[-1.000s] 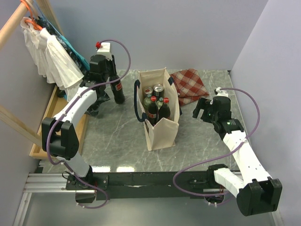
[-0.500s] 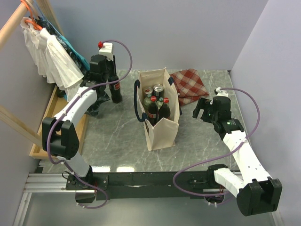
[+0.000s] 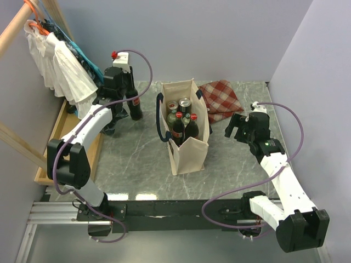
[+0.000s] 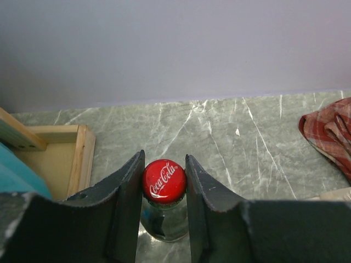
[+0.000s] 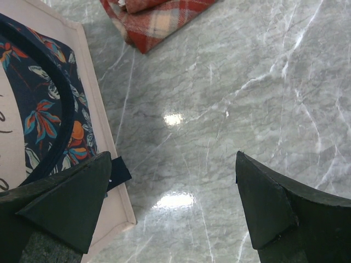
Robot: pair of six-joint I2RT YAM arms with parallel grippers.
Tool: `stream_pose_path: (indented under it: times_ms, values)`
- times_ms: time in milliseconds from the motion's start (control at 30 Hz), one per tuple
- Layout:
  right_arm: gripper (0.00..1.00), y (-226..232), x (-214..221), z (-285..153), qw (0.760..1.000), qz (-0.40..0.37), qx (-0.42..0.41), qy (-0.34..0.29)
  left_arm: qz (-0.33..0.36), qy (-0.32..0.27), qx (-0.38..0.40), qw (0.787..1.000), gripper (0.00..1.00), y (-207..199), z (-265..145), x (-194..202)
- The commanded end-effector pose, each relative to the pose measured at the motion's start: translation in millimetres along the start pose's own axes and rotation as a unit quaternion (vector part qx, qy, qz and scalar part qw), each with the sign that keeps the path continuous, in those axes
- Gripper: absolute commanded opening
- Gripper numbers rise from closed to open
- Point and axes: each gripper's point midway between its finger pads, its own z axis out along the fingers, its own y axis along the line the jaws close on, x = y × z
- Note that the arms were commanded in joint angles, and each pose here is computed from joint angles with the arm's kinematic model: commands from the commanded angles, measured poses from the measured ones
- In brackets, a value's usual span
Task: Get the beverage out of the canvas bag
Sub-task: Place the drink at the center of the board.
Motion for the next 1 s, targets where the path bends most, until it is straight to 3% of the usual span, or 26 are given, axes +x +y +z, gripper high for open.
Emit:
stream_pose_path:
  times_ms: [0,333,467,567,967]
  values:
    - [1.00,6,-20,-8,0.999,0.006,-0.012,-0.033,-0.046,-0.166,0.001,0.985,0.22,1,-34,-111]
    - [1.00,7,-20,-10,0.999,0.006,-0.013,-0.035,-0.055,-0.164,-0.001,0.985,0.26,2,-37,-108]
    - [1.00,8,-20,-10,0.999,0.005,-0.015,-0.034,-0.055,-0.164,-0.005,0.985,0.42,3,-38,-107]
    - [1.00,8,-21,-11,0.999,0.007,-0.015,-0.035,-0.055,-0.167,-0.003,0.984,0.45,3,-40,-108]
    - [1.00,9,-25,-14,0.999,0.007,-0.018,-0.041,-0.056,-0.171,0.001,0.984,0.46,3,-48,-119]
